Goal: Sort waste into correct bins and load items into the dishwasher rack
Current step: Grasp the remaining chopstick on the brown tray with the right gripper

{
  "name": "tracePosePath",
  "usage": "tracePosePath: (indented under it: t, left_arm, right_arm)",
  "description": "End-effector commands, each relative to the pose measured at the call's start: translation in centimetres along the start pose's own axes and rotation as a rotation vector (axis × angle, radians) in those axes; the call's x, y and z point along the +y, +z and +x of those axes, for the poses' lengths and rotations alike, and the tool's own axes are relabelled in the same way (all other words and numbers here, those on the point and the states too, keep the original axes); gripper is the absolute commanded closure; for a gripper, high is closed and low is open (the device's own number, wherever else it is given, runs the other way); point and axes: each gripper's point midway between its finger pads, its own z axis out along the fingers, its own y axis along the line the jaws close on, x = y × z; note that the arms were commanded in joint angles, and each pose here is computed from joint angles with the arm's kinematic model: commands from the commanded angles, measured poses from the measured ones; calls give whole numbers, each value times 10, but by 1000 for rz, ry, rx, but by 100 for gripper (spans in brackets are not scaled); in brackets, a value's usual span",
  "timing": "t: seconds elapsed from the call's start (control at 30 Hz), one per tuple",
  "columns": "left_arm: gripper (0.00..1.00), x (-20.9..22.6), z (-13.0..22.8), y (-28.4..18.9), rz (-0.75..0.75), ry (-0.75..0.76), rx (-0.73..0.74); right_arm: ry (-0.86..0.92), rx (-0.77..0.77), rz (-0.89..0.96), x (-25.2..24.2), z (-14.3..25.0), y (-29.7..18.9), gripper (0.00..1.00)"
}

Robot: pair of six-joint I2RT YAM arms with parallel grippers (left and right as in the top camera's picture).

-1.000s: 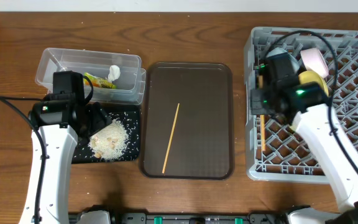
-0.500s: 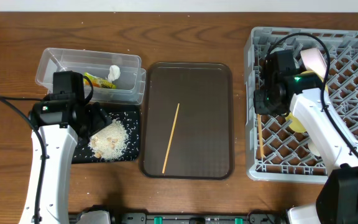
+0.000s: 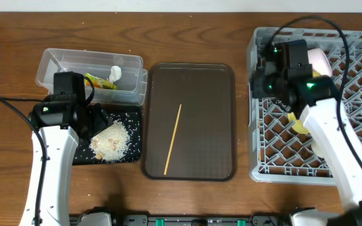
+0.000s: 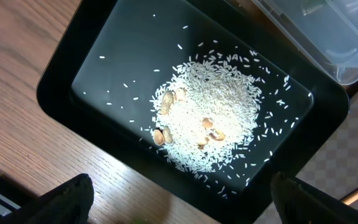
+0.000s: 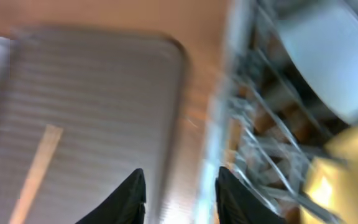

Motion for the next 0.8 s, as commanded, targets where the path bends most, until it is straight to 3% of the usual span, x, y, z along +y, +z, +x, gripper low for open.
tracePosePath:
  t: [0.0, 0.13, 0.47, 0.77]
  left_arm:
    - [6, 3, 0, 0, -9, -6, -2]
    - [7, 3, 0, 0, -9, -6, -2]
    - [6, 3, 0, 0, -9, -5, -2]
    - [6, 3, 0, 0, -10, -5, -1]
  right_arm:
    - [-70, -1, -168, 56, 1, -2, 61]
    - [-104, 64, -223, 99, 22, 16, 60]
    - [-130, 318, -273, 191, 115, 86, 55]
    - [-175, 406, -109, 201, 179, 137, 57]
